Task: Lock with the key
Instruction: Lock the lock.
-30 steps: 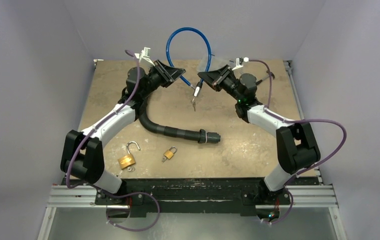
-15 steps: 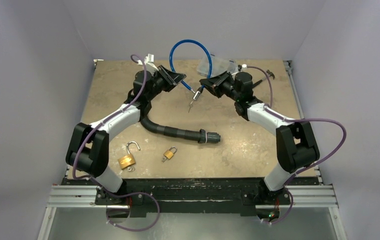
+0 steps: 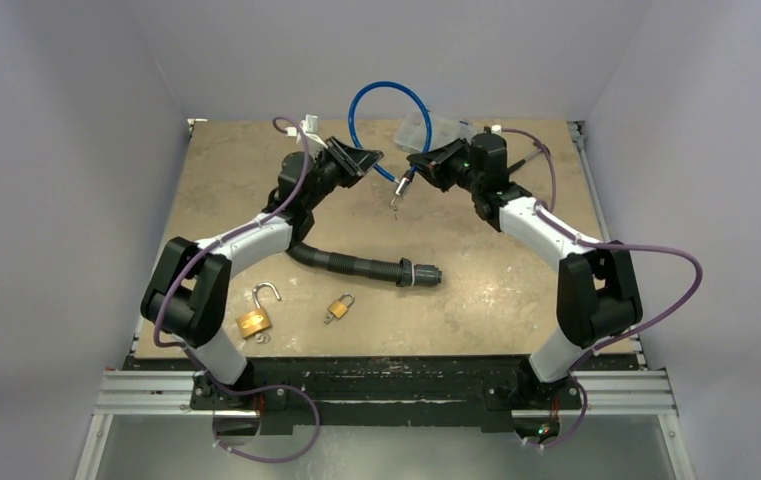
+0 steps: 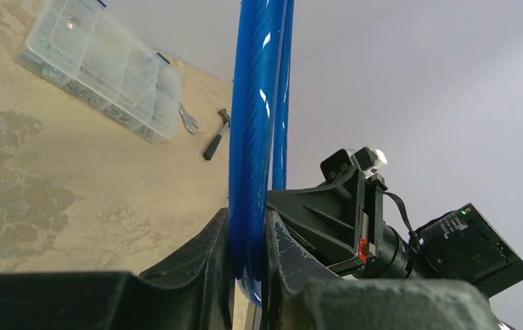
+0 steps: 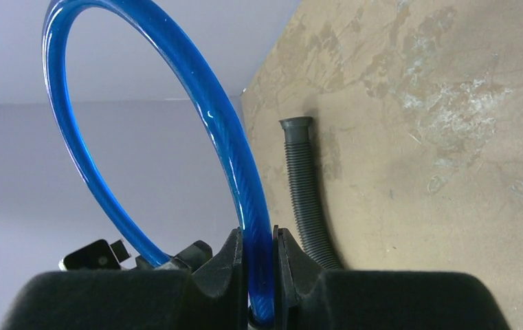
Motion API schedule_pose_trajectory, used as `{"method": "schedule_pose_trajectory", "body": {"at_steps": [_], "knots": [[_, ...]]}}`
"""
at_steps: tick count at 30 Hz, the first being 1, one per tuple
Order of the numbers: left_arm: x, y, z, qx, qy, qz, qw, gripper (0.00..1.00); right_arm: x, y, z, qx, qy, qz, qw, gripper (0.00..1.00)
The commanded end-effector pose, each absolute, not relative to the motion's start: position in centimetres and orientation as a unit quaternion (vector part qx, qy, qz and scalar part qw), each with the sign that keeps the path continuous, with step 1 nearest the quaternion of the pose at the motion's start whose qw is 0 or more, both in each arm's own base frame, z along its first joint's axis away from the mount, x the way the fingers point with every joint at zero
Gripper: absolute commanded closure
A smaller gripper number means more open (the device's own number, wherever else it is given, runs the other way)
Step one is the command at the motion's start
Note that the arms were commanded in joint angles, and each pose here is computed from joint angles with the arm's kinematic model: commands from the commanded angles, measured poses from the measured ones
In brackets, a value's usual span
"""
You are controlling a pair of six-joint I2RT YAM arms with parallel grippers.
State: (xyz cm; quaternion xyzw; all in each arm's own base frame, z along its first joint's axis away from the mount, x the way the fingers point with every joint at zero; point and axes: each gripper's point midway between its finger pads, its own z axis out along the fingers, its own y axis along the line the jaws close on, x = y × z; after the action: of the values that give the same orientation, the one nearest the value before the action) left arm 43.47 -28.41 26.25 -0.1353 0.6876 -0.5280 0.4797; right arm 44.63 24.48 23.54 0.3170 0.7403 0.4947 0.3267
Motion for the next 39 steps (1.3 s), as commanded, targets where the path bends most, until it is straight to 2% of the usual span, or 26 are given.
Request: {"method": "schedule_pose_trajectory", "body": {"at_steps": [1,5,9,13,19,24,28,33,36,39], "knots": [[40.4,-31.5,29.1,-0.055,0.648,-0.578,0.493,1.00,43.6,26.2,30.4,0.267,0.679,0.585,0.355,1.00],[38.2,-32.3,30.4,-0.029,0.622,-0.612,0.488,0.99,42.9,26.3,31.4,0.257,0.642,0.631,0.352,1.00],[37.6,-32.3,30.5,-0.022,0.613,-0.620,0.489,0.88,42.7,26.0,32.1,0.250,0.626,0.645,0.360,1.00],[38.2,-31.2,30.8,0.008,0.614,-0.599,0.514,0.69,43.1,23.9,33.4,0.233,0.608,0.645,0.399,1.00],[38.7,-28.2,31.6,0.036,0.616,-0.570,0.542,0.61,43.4,20.1,34.1,0.237,0.583,0.638,0.444,1.00],[37.2,-26.6,35.0,0.079,0.571,-0.587,0.569,0.38,41.9,20.1,35.7,0.167,0.559,0.652,0.484,1.00],[35.5,-27.1,35.8,0.128,0.567,-0.589,0.562,0.24,39.9,20.7,37.5,0.093,0.523,0.677,0.510,1.00],[34.7,-27.3,34.4,0.155,0.595,-0.572,0.543,0.21,37.6,21.0,39.5,0.029,0.487,0.692,0.532,1.00],[32.8,-27.5,34.9,0.203,0.576,-0.577,0.541,0.21,36.6,20.4,40.4,0.029,0.466,0.694,0.548,1.00],[31.6,-27.5,34.9,0.229,0.563,-0.582,0.541,0.26,36.0,19.9,41.1,0.028,0.453,0.693,0.560,1.00]]}}
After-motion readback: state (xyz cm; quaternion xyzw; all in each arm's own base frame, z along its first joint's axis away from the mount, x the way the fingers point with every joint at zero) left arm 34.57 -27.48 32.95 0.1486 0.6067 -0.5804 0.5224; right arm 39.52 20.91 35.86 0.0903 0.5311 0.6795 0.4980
